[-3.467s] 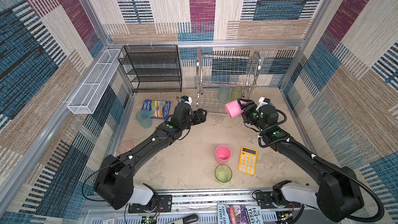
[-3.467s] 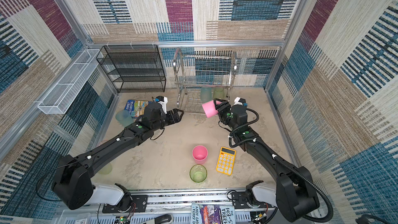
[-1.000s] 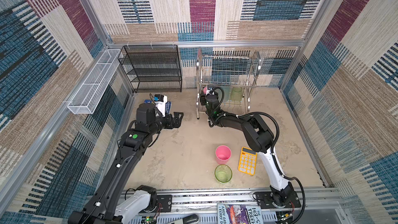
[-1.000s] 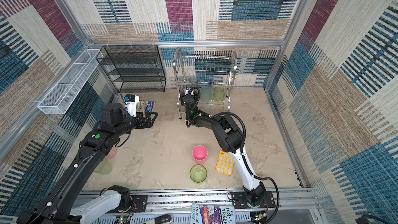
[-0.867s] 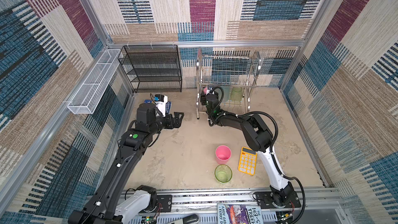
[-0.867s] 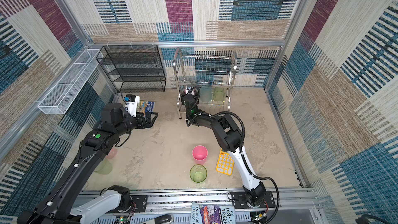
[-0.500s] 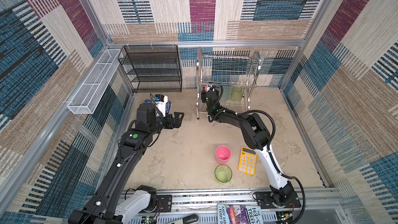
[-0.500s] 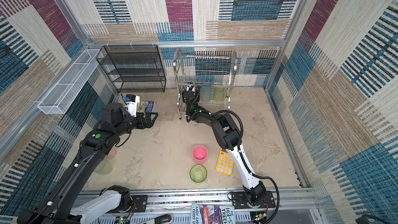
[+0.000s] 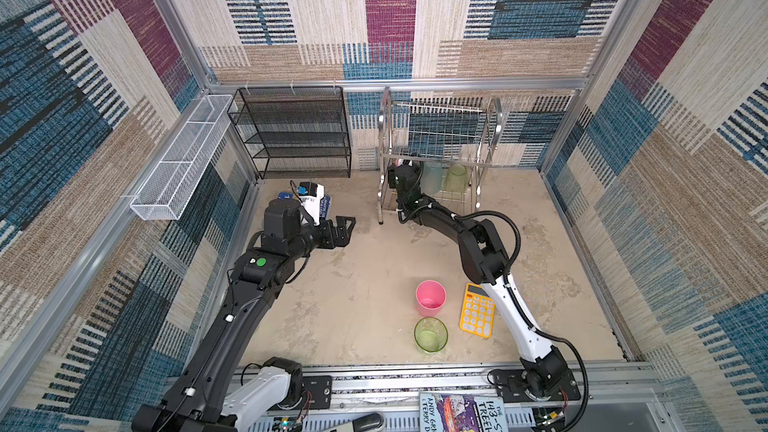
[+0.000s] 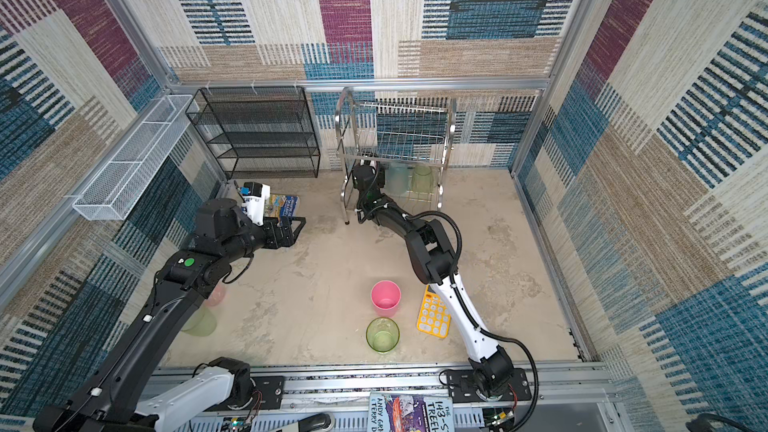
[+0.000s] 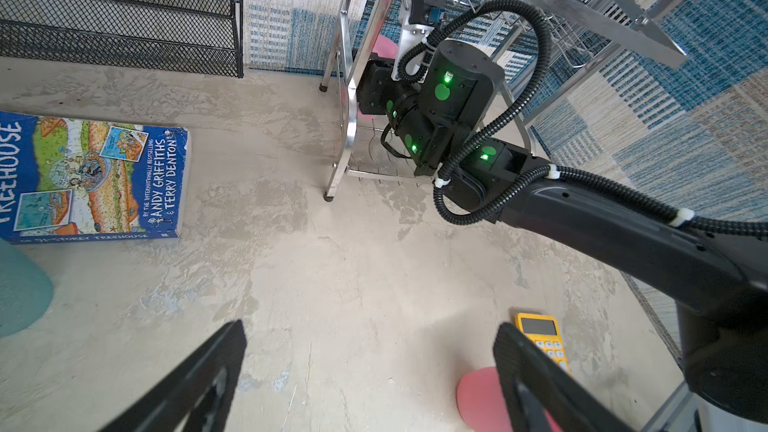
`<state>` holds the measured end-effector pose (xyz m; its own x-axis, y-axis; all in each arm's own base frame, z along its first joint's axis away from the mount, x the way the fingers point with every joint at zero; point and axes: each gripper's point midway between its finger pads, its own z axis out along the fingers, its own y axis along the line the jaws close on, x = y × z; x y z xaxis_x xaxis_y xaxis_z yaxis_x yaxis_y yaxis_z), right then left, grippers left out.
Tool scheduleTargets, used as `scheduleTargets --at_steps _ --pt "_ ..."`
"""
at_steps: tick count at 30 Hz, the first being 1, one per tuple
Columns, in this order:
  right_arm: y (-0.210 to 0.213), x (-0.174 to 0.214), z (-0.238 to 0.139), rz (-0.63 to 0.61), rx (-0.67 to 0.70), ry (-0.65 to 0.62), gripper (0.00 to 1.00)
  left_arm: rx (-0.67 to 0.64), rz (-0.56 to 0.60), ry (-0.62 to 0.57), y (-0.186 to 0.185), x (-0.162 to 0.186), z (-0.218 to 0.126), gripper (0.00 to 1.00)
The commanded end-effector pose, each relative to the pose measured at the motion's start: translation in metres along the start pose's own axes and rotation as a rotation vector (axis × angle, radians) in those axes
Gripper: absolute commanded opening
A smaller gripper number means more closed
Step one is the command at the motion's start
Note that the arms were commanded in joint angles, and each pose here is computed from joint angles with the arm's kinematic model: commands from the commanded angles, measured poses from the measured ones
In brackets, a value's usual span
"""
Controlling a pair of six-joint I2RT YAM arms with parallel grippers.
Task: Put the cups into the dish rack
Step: 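Lower the pink cup upright onto the lower tier and open right gripper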
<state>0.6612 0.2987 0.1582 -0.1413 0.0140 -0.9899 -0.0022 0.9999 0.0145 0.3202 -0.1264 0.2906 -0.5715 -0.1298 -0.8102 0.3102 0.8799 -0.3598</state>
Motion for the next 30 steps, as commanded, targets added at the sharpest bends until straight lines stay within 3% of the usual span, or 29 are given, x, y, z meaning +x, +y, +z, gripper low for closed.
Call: scheduleTargets --at_steps 1,19,30 --pt "-0.005 0.004 0.006 0.006 0.026 0.020 0.64 0.019 -0.027 -0.025 -0.003 -0.007 0.000 0.96" --pt "-0.005 0.000 0.002 0.005 0.016 0.016 0.92 0.020 -0.034 -0.025 -0.002 -0.007 0.001 0.97" --pt "-0.006 -0.003 -0.014 -0.006 0.002 0.009 1.00 0.018 -0.049 -0.031 0.003 -0.009 0.001 0.98"
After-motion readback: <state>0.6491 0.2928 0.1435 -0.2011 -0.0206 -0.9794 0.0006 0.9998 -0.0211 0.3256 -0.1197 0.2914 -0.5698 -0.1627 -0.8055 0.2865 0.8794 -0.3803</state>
